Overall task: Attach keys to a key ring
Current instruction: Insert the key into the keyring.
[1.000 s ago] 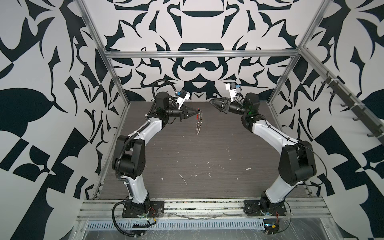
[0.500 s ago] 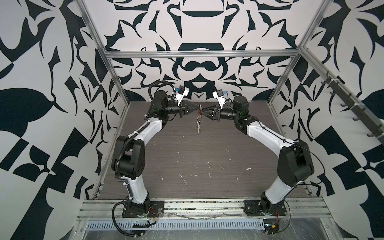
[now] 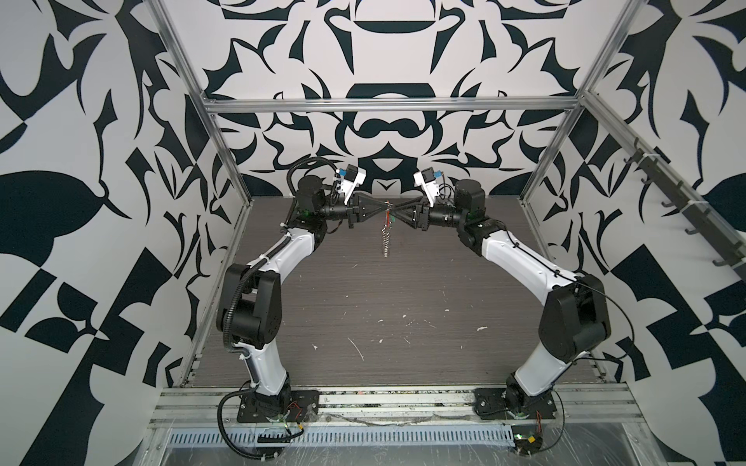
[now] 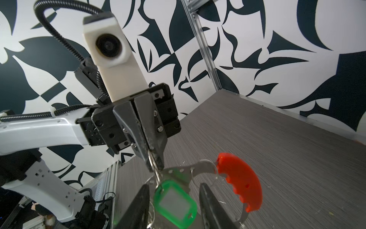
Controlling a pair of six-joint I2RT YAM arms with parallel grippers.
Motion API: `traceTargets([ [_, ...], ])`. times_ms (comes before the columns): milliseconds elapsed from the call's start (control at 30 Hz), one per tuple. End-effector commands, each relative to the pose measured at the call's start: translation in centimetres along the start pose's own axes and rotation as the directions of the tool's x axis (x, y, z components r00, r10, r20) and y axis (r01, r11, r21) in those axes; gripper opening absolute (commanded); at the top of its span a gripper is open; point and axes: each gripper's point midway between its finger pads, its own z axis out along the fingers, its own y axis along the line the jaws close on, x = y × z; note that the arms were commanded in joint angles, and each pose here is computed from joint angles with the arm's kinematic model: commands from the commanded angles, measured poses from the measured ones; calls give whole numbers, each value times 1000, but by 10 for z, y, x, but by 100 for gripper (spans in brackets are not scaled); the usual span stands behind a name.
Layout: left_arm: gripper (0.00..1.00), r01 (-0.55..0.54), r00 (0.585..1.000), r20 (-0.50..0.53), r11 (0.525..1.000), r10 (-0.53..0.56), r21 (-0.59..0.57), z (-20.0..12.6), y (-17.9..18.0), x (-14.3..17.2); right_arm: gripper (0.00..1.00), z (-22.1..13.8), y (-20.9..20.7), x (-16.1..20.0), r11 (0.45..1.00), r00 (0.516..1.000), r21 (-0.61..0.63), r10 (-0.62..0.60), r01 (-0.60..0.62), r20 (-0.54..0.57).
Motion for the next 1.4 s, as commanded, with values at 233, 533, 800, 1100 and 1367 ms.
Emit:
traceTargets([
  [233,0,-15,1000,-2,999,15,37,1,-6,-1,30,-3,18,-30,996,996,-25,-81,82,35],
  [533,0,-26,1000,3,999,25,33,0,-6,-2,0,-2,17,-26,997,997,-33,-73,74,30],
  [800,0,-102,989,110,995,99,15,-2,-12,-26,0,1,13,-15,998,999,-42,-36,36,6],
  [1100,0,-110,970,220,993,100,36,-4,-12,-42,0,12,19,-9,995,1000,-95,15,-16,-16],
  [1367,0,-107,968,232,994,98,27,-4,-12,-41,0,23,21,-8,994,999,-101,25,-28,-32],
])
